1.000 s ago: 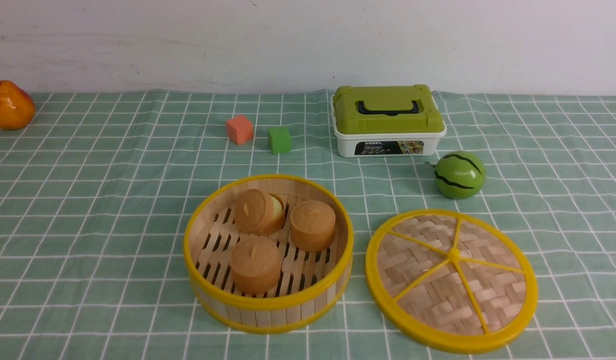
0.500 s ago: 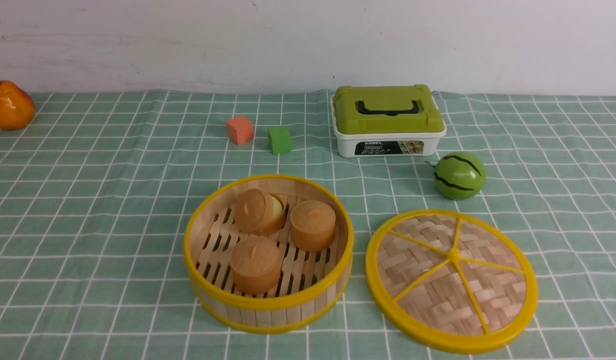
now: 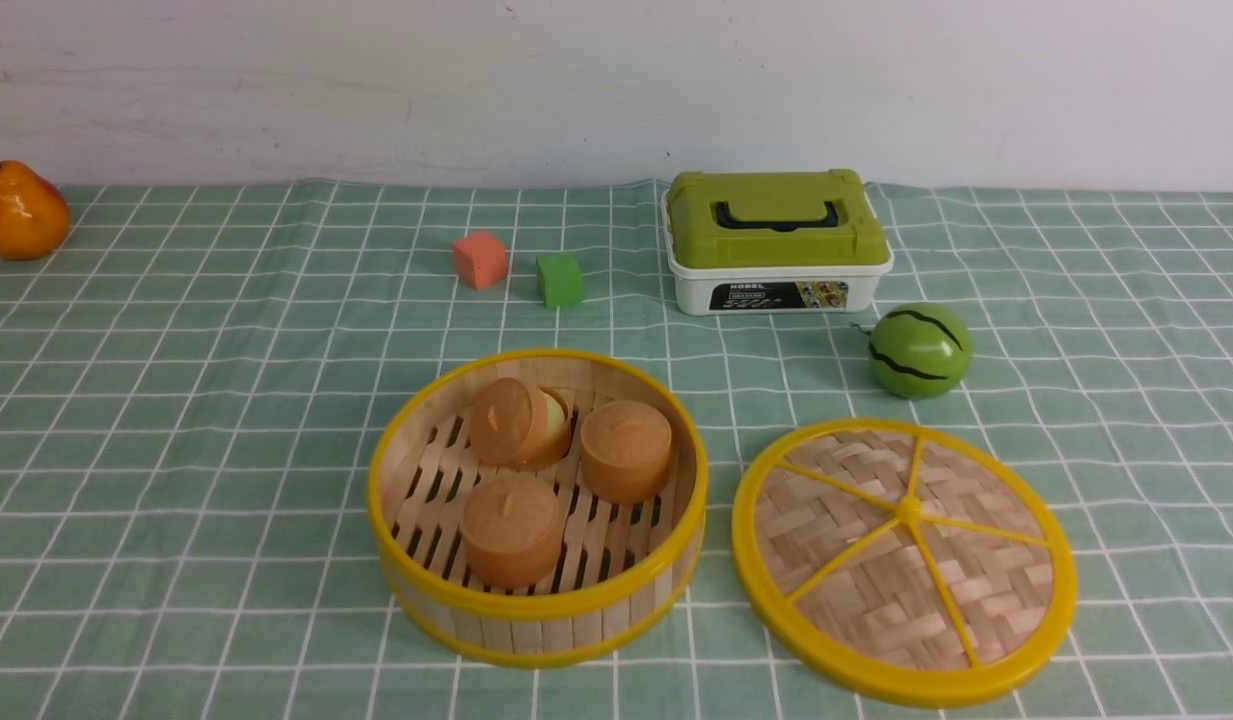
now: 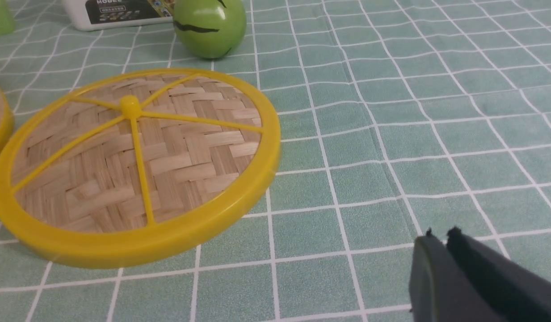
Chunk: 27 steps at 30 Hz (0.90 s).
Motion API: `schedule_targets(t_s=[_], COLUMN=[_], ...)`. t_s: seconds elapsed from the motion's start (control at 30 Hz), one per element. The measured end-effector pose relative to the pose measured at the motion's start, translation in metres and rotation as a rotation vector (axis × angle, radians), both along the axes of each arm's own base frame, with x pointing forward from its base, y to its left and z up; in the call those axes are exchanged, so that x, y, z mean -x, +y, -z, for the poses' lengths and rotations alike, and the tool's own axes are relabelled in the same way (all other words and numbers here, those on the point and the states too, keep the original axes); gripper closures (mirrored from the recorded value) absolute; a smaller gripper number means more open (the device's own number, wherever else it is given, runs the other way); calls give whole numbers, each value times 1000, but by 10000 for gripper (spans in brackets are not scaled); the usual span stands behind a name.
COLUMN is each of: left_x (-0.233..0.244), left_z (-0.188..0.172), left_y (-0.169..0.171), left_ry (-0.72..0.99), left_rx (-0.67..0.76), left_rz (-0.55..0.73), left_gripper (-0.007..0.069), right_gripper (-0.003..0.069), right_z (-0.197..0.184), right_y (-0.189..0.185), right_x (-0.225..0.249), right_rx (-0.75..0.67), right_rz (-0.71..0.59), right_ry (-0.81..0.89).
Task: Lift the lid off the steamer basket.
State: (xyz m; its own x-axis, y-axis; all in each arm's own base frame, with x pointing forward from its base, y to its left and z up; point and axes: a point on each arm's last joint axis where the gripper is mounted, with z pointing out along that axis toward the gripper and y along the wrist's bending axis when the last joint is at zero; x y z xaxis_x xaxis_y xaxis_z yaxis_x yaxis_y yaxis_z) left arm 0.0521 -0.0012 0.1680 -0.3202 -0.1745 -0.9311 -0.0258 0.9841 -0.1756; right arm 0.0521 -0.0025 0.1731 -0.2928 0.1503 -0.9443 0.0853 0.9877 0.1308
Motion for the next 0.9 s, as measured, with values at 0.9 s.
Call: schedule_targets(t_s=[0.9], left_x=[0], left_z=[0], left_y=[0], left_ry=[0], left_rx=[0], left_rz=[0], left_gripper=[386], right_gripper=[604], right_z=[0], right_y=[0], right_x=[0], right_rx=[2], right_rz=[0], right_ry=[1])
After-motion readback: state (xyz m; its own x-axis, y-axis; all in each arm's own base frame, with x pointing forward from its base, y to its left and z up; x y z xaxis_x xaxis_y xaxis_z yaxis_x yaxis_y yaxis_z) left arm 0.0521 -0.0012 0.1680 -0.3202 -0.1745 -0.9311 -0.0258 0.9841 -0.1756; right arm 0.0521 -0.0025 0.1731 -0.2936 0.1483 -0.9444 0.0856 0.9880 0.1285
